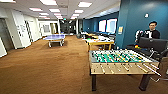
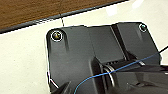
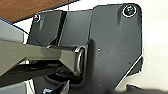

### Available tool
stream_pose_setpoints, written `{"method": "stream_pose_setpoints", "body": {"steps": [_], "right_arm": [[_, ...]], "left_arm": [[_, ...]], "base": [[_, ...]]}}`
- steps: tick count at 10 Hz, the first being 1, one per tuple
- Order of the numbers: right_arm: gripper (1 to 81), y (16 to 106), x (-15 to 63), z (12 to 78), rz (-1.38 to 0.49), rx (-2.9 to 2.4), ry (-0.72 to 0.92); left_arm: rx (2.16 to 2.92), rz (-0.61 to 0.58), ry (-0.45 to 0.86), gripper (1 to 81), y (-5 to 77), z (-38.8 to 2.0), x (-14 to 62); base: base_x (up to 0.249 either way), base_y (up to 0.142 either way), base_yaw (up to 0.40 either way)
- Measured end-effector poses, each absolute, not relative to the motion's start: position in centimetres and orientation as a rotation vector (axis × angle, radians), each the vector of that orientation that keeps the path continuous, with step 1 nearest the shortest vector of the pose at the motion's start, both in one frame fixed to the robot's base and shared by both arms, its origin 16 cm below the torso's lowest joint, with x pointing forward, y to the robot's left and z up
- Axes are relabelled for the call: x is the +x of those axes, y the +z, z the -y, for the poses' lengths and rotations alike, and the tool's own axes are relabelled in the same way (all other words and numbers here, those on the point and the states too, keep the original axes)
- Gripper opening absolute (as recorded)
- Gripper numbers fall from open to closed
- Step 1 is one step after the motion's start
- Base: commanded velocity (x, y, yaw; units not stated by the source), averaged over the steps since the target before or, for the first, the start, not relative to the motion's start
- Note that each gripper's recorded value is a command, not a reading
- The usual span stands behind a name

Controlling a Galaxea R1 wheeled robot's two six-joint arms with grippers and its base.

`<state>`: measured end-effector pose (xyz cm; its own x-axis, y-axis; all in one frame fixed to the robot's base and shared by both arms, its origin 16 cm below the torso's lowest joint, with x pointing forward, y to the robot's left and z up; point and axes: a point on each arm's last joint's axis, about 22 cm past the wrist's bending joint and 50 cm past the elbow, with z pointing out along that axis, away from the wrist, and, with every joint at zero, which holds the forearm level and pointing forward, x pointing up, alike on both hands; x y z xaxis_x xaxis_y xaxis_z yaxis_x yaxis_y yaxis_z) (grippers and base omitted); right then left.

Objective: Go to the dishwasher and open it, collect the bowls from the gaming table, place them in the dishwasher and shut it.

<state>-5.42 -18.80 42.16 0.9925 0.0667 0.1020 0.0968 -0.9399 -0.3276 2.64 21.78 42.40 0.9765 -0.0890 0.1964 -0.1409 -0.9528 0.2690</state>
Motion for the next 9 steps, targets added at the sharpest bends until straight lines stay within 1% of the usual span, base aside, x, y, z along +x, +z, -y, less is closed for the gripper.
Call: {"method": "stream_pose_setpoints", "body": {"steps": [6,9], "right_arm": [[81.1,42.2,-5.4,17.8,0.117,-2.788,-0.127],[81.1,42.2,-6.4,17.8,0.117,-2.789,-0.112]], "left_arm": [[2.838,0.169,0.265,81.1,42.4,-21.7,2.7],[2.84,0.168,0.251,81.1,42.3,-21.7,1.7]], "base": [[0.0,0.0,0.0],[0.08,0.0,0.0]]}}
